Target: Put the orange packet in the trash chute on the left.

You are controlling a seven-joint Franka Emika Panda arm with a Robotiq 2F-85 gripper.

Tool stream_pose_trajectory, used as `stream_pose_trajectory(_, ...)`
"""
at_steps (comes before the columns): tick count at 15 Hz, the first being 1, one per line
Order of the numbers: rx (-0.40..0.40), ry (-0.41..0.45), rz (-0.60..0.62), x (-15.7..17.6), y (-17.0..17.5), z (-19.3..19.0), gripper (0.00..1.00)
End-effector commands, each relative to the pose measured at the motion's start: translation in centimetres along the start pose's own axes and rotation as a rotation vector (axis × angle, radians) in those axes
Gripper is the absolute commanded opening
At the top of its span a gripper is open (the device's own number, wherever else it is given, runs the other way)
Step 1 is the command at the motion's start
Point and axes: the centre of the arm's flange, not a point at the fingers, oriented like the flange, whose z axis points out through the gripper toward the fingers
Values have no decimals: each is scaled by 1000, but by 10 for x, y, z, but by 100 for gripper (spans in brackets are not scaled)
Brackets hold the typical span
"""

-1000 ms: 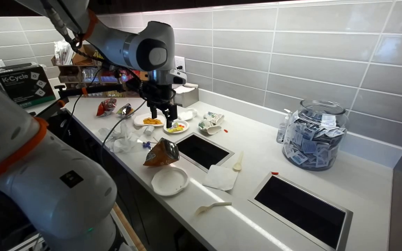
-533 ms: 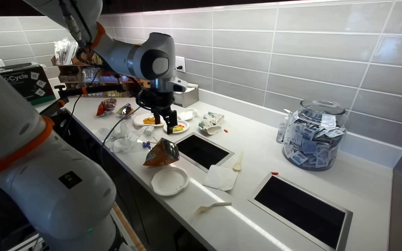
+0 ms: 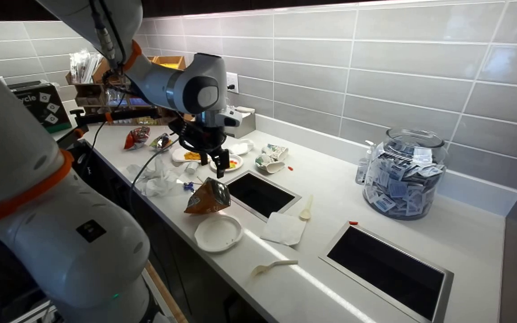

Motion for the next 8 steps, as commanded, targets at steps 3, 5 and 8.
stream_pose_trajectory(3, 7, -26, -65, -2, 2, 38, 100)
stream_pose_trajectory(5, -2, -37, -73, -2, 2, 47, 100)
stream_pose_trajectory(8, 3, -67, -91, -4, -1, 56, 100)
